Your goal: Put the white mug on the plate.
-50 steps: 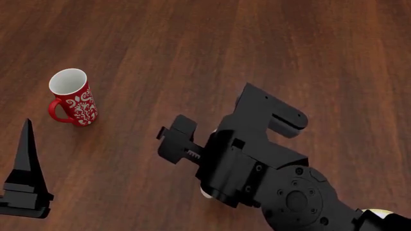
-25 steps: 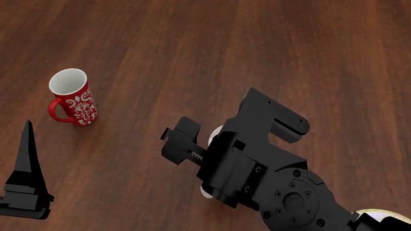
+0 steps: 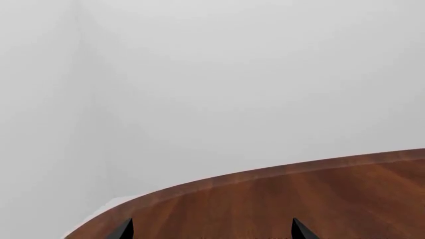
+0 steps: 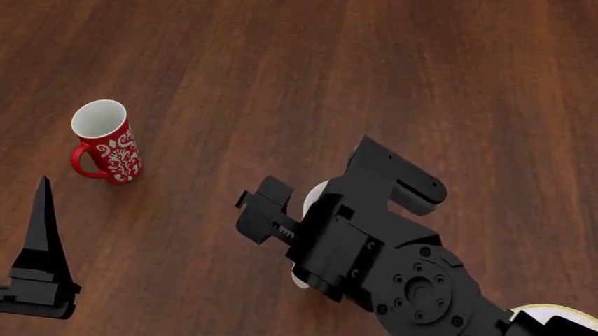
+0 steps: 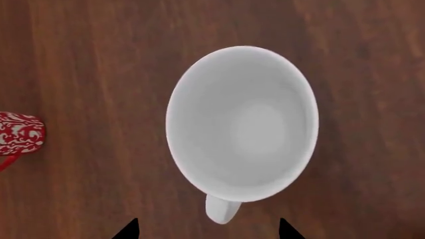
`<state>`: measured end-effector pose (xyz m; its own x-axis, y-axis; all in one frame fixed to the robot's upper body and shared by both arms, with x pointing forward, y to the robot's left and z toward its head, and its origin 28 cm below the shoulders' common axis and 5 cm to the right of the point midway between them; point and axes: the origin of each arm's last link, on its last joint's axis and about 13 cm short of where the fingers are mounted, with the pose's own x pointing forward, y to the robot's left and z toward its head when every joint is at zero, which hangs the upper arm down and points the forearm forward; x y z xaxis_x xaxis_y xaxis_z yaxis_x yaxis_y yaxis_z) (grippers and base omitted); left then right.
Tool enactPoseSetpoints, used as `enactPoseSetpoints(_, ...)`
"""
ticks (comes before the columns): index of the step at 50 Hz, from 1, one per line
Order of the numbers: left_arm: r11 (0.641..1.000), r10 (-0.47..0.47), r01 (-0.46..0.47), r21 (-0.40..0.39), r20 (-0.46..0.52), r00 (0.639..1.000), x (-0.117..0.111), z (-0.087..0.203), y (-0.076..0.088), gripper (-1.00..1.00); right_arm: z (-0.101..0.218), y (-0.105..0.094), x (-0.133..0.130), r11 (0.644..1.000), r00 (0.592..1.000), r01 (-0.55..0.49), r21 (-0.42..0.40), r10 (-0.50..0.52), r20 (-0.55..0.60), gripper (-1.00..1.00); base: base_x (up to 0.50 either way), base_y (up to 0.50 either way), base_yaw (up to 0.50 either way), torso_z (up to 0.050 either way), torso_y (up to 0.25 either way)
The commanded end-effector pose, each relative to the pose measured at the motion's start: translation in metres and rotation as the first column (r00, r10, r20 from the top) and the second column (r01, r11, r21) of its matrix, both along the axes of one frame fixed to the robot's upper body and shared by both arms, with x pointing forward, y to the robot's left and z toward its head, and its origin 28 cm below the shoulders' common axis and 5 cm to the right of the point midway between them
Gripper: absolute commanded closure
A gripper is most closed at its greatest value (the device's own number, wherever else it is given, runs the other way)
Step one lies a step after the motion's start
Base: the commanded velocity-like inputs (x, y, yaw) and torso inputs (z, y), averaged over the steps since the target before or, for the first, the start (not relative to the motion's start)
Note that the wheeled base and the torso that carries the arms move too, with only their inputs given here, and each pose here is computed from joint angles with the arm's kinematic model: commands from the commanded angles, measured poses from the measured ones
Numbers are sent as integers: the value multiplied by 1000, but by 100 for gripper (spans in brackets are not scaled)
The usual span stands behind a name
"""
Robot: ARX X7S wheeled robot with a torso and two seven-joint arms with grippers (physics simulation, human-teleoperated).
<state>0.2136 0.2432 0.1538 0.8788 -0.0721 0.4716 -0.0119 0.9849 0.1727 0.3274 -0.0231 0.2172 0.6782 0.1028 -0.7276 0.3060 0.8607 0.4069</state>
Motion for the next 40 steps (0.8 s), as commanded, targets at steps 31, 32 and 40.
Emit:
enactPoseSetpoints(31,1000,2,-2,1,-3,1000,0,-2,2,-100,-15,4,14,1000,999,5,-2,-5,-49,-100,0,0,0,0,0)
enactPoseSetpoints(32,1000,2,-2,1,-3,1000,1,-2,2,-100,-15,4,14,1000,999,6,-2,-6,-51,-100,0,0,0,0,0)
enactPoseSetpoints(40,1000,2,-2,1,-6,1000,1,-3,2,-100,-19,3,15,1000,998,7,-1,-7,-62,-100,0,0,0,0,0)
